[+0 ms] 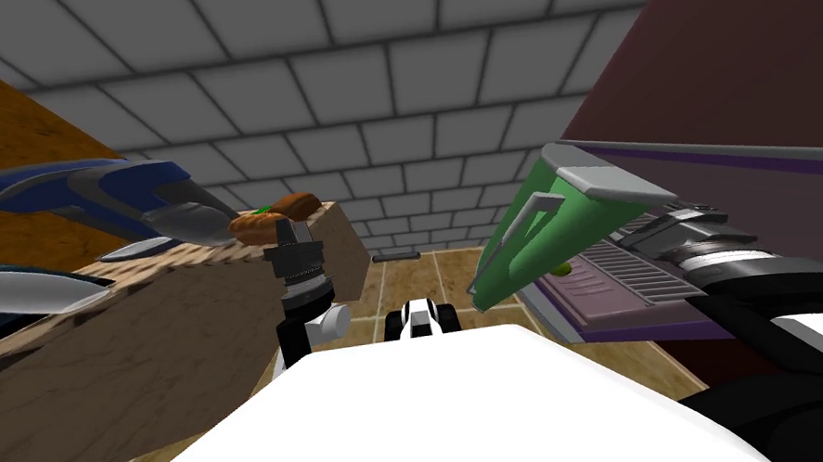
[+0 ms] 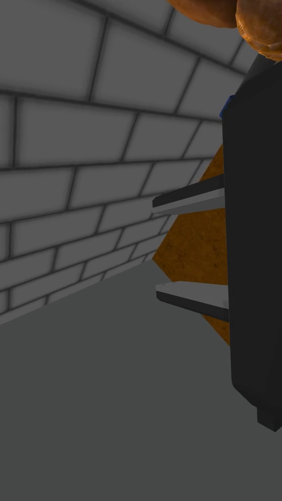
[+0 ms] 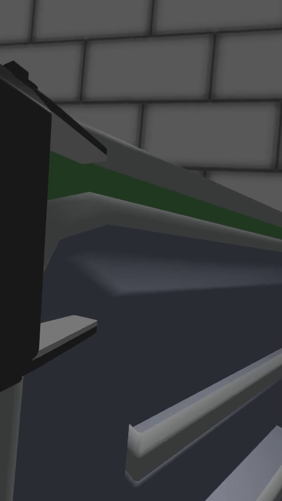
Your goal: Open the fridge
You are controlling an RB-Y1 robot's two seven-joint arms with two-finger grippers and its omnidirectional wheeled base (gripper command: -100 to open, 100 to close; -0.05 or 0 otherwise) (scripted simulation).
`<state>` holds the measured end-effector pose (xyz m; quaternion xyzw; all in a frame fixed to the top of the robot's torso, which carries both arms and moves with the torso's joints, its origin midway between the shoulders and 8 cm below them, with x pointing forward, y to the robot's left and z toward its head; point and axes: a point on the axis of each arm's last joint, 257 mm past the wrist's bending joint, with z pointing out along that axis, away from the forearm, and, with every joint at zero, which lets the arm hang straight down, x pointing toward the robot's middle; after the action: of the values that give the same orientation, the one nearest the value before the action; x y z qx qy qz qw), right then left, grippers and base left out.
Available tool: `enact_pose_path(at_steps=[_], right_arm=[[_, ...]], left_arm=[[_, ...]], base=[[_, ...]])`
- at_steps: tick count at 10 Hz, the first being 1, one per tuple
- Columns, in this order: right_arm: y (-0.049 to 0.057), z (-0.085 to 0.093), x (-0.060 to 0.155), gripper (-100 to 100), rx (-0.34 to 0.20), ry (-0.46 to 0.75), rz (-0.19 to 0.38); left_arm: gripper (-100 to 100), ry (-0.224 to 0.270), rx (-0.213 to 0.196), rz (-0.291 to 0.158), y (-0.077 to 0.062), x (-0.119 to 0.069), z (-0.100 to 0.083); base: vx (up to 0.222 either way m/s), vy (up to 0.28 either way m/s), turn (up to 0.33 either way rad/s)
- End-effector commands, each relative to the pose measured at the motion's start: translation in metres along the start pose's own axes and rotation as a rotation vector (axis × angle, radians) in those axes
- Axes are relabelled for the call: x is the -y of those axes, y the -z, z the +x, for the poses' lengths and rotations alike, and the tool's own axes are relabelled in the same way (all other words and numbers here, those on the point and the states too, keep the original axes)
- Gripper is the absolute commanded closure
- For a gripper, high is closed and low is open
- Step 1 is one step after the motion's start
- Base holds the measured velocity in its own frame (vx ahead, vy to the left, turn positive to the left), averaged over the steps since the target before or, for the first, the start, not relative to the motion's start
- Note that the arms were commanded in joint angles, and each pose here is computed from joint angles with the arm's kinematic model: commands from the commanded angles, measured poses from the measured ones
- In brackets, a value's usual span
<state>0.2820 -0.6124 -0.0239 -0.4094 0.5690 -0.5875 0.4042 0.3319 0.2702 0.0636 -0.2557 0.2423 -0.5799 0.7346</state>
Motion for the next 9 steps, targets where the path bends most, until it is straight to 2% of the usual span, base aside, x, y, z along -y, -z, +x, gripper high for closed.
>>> enact_pose_path(at_steps=[1,2,4,5,6,7,8,9], right_arm=[[0.011,0.021,-0.032,100,-0.063,-0.108,-0.055],[0.016,0.028,-0.032,100,-0.08,-0.143,-0.061],[0.026,0.032,-0.055,100,-0.106,-0.16,-0.107],[0.027,0.04,-0.049,100,-0.134,-0.158,-0.082],[0.045,0.059,-0.084,100,-0.203,-0.256,-0.144],[0.049,0.059,-0.092,100,-0.212,-0.297,-0.159],[0.062,0.069,-0.104,100,-0.253,-0.31,-0.18],[0.068,0.081,-0.101,100,-0.293,-0.296,-0.165]], left_arm=[[0,0.0,0.0,0.0,0.0,0.0,0.0],[0,0.0,0.0,0.0,0.0,0.0,0.0],[0,0.0,0.0,0.0,0.0,0.0,0.0],[0,0.0,0.0,0.0,0.0,0.0,0.0],[0,0.0,0.0,0.0,0.0,0.0,0.0],[0,0.0,0.0,0.0,0.0,0.0,0.0],[0,0.0,0.0,0.0,0.0,0.0,0.0],[0,0.0,0.0,0.0,0.0,0.0,0.0]], base=[[-0.069,-0.05,0.33],[-0.112,-0.04,0.482],[-0.048,0.0,0.424],[0.006,-0.005,0.202],[-0.066,-0.014,0.347],[-0.096,-0.017,0.434],[-0.055,-0.006,0.447],[-0.016,0.0,0.383]])
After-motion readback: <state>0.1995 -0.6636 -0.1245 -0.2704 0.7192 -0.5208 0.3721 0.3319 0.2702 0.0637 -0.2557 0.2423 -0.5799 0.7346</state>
